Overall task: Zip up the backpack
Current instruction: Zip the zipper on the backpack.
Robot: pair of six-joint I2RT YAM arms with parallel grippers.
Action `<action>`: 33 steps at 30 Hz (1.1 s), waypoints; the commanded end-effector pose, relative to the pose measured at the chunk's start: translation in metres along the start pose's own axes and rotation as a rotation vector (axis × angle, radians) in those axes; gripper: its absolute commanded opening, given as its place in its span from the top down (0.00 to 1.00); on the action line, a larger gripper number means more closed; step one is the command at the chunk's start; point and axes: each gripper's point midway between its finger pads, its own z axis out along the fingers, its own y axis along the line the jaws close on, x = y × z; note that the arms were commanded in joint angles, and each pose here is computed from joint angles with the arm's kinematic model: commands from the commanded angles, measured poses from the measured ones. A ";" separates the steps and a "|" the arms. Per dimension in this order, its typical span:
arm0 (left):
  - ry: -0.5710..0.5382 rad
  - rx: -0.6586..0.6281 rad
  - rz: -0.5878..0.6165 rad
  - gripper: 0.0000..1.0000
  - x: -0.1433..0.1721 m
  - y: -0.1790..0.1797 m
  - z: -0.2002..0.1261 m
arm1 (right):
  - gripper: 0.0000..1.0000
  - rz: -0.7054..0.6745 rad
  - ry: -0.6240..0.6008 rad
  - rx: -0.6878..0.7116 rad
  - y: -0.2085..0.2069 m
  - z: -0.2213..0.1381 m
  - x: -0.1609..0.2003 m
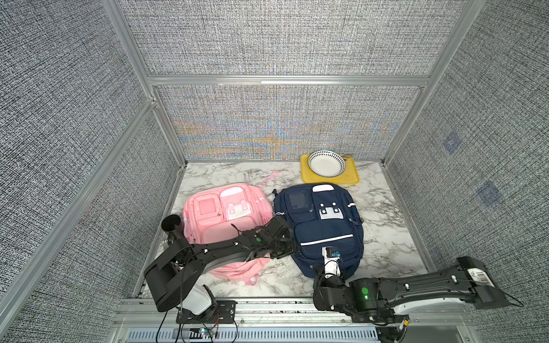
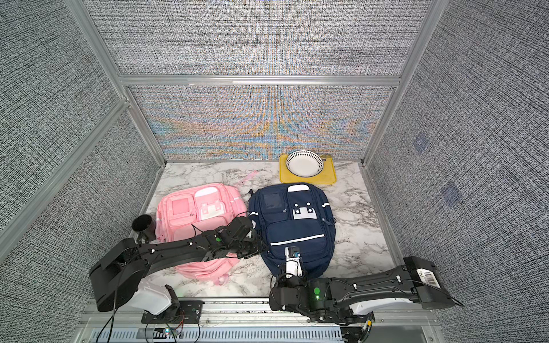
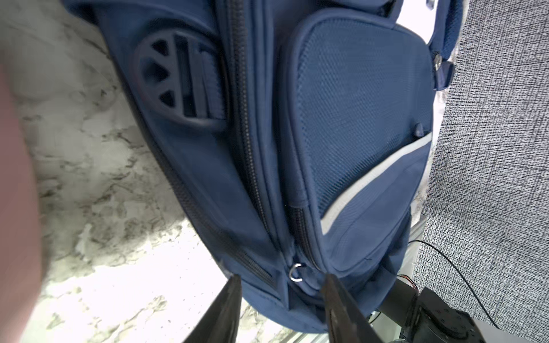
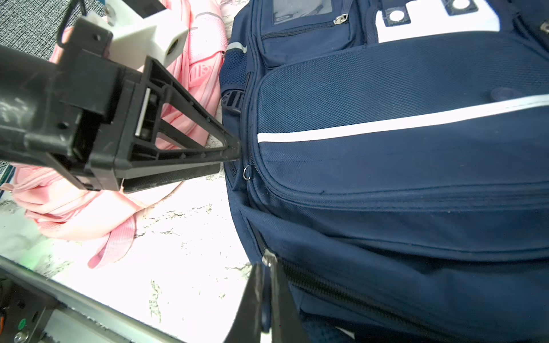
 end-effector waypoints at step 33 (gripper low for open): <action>0.003 -0.032 -0.046 1.00 -0.009 0.019 0.017 | 1.00 -0.016 0.027 0.011 0.007 0.008 0.012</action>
